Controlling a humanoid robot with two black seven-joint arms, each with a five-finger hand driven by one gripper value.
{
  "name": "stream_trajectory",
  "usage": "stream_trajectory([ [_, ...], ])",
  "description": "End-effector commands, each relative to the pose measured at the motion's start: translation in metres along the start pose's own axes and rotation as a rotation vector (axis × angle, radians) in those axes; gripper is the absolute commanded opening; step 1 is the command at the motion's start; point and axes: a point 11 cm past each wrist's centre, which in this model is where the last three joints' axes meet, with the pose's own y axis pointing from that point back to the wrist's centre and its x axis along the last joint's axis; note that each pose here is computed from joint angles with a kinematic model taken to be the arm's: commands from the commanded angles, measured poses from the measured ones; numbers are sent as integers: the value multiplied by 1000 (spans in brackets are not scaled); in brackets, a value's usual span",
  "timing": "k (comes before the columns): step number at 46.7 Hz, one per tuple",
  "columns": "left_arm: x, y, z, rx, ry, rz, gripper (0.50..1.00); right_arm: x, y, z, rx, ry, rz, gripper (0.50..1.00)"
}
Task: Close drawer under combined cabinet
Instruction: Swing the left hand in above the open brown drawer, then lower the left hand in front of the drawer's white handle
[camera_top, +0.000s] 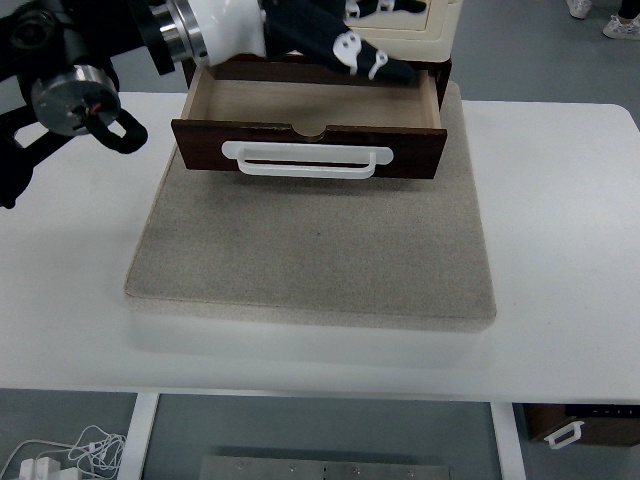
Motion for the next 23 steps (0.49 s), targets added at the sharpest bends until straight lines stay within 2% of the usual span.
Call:
stream_trajectory([
  [1, -18, -5, -13, 44, -58, -70, 994, 0, 0, 0, 0, 0, 0, 952],
  [11, -50, -9, -51, 226, -116, -214, 994, 0, 0, 0, 0, 0, 0, 952],
  [16, -59, -3, -73, 369, -157, -268, 994, 0, 0, 0, 0, 0, 0, 952],
  [23, -67, 5, -85, 468, -178, -354, 994, 0, 0, 0, 0, 0, 0, 952],
])
